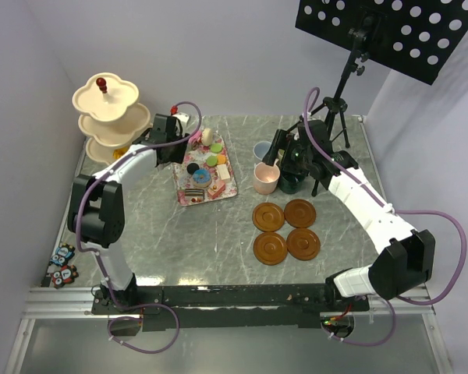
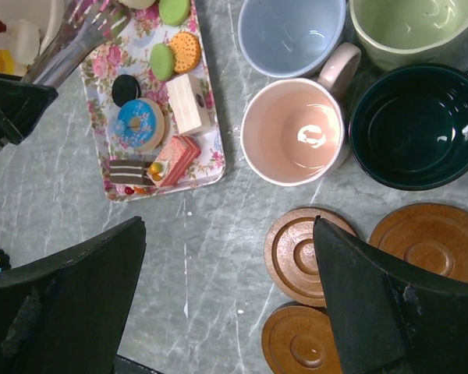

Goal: Serve the afternoon tea
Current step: Pick up the desert from the tray.

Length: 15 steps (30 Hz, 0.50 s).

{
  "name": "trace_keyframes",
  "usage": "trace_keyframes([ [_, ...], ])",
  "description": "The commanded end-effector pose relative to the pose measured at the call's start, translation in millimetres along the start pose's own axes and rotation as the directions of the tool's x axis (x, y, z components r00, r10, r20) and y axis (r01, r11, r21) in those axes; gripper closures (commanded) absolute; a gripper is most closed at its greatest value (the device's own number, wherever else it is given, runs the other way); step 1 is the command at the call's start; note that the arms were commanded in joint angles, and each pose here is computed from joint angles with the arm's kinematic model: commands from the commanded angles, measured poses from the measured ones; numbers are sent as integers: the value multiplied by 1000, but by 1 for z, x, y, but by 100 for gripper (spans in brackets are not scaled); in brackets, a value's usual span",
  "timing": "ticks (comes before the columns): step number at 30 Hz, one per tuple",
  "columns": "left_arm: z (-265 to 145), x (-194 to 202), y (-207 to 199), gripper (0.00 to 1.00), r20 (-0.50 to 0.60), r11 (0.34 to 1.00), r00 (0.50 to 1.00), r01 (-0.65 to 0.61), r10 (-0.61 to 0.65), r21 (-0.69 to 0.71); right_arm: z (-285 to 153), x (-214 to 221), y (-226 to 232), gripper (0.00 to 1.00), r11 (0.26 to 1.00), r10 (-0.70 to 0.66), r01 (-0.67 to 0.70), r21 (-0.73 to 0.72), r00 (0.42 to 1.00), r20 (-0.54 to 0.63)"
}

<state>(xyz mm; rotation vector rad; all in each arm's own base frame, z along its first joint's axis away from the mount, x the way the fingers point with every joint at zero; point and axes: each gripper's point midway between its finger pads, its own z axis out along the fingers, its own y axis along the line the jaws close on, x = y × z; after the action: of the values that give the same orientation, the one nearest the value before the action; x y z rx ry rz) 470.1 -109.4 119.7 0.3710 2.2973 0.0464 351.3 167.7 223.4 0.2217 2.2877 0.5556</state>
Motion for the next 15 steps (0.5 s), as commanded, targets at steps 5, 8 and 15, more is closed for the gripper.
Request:
trace_keyframes([
  [5, 0, -39, 2, 48, 101, 1000, 995, -7, 7, -4, -4, -11, 0, 6, 1000, 24, -24, -4, 998, 49],
  [8, 0, -39, 1, 52, 102, 1000, 995, -6, 6, 1, -5, -12, -1, 6, 1000, 25, -25, -2, 998, 53],
  [15, -14, -39, -2, 59, 115, 1000, 993, 13, -14, 10, -4, -13, 0, 6, 1000, 21, -21, -1, 998, 53],
])
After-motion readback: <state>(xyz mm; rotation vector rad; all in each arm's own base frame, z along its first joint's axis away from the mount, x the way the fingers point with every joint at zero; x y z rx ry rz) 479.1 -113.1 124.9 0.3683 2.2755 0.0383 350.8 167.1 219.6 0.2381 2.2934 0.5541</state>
